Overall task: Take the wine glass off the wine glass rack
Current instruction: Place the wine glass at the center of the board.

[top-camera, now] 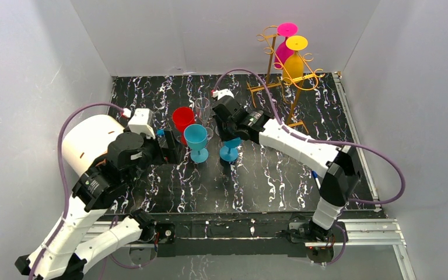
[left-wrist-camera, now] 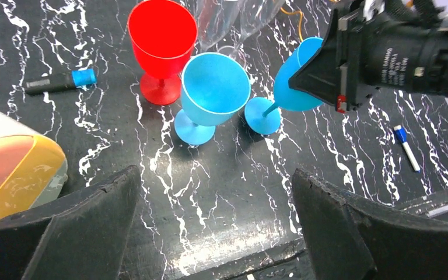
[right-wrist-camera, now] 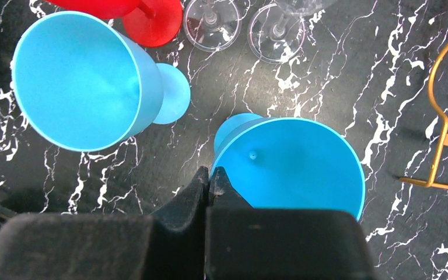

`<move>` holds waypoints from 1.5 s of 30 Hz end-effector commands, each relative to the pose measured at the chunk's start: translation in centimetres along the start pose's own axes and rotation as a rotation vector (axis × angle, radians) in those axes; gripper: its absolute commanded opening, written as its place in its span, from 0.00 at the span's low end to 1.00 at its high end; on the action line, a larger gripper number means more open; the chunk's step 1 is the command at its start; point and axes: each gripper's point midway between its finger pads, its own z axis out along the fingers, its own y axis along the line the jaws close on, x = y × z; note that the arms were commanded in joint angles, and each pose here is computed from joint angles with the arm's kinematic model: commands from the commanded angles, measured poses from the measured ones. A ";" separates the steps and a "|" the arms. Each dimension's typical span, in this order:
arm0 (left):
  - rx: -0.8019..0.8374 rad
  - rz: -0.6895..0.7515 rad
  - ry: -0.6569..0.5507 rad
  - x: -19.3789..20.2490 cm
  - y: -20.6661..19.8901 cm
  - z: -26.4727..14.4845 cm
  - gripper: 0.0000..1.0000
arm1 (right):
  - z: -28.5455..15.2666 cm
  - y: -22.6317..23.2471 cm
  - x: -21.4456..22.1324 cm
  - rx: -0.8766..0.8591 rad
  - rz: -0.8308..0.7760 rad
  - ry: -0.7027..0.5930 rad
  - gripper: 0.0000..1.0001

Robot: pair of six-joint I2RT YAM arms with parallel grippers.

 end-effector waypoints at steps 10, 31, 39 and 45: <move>-0.072 -0.057 -0.121 -1.6 2.4 -2.9 0.98 | 3.6 2.5 -3.1 -0.044 -0.102 -0.122 0.01; 0.034 -0.083 -0.114 -3.7 -0.1 -4.0 0.98 | 5.7 3.4 -2.7 -0.065 -0.315 -0.084 0.17; 0.012 -0.069 -0.077 -2.9 0.2 -3.7 0.98 | 5.8 2.9 -3.1 -0.035 -0.343 -0.088 0.18; 0.027 -0.080 -0.080 -2.9 -0.1 -3.5 0.98 | 5.5 2.6 -3.5 -0.015 -0.333 -0.100 0.19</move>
